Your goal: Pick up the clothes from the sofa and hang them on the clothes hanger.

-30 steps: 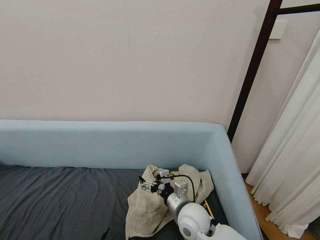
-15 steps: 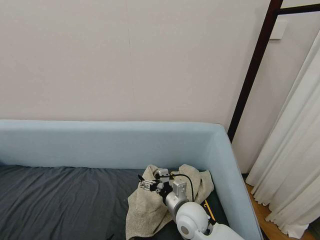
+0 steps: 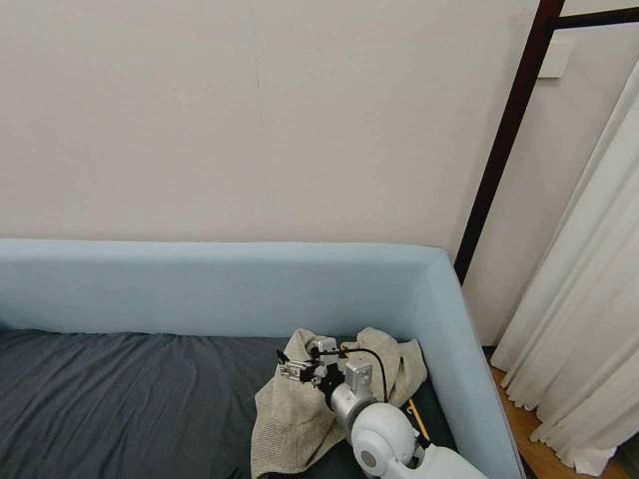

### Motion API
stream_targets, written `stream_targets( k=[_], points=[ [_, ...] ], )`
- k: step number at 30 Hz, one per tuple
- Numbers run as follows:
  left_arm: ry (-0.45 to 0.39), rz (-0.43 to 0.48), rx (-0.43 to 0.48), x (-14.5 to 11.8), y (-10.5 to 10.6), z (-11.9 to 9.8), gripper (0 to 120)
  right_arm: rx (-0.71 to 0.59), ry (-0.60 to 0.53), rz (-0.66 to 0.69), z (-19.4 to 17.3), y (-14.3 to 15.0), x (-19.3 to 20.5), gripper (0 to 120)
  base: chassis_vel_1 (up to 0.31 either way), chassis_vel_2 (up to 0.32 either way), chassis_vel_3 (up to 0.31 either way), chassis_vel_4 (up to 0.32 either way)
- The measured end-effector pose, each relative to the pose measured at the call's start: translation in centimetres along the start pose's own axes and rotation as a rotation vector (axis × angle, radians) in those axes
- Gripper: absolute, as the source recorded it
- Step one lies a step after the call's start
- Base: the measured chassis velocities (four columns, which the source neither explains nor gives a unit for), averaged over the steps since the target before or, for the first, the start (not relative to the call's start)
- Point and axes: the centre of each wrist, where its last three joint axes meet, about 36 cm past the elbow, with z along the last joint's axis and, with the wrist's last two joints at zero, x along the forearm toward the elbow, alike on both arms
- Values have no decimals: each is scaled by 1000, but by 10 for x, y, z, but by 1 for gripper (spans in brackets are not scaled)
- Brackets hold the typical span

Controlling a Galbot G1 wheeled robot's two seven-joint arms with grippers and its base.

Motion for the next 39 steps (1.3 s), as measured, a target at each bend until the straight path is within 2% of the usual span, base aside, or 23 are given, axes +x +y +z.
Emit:
stream_targets(
  k=[7,13,16,17,20,22,26,28,32,34,37,39],
  points=[
    [14,-34,71,-4,-11,3,100,-9,-1,-3,2,0,3,100,0,0,0,0],
    [6,-49,120,-7,-21,4,90,-15,3,2,4,-2,5,100,0,0,0,0],
    [4,-59,143,-9,-27,5,75,-18,6,3,6,-2,6,100,0,0,0,0],
    [4,-59,143,-9,-27,5,75,-18,6,3,6,-2,6,100,0,0,0,0],
    [2,-69,157,-11,-30,5,62,-17,5,3,6,-2,7,100,0,0,0,0],
    [2,-72,157,-11,-30,5,60,-18,5,3,6,-3,7,100,0,0,0,0],
    [-1,-93,161,-10,-27,5,40,-22,-3,4,5,-3,8,100,0,0,0,0],
    [-3,-97,161,-10,-26,4,36,-23,-4,5,5,-3,8,100,0,0,0,0],
    [-20,-123,171,-9,-20,3,18,-29,-10,7,5,-4,10,100,0,0,0,0],
    [-27,-129,175,-10,-18,1,15,-29,-10,8,5,-4,10,100,0,0,0,0],
    [-77,-146,184,-13,-6,-11,1,-26,-8,14,8,-6,13,100,0,0,0,0],
    [-102,-149,183,-14,1,-18,0,-20,-5,16,10,-7,14,100,0,0,0,0]
  ],
)
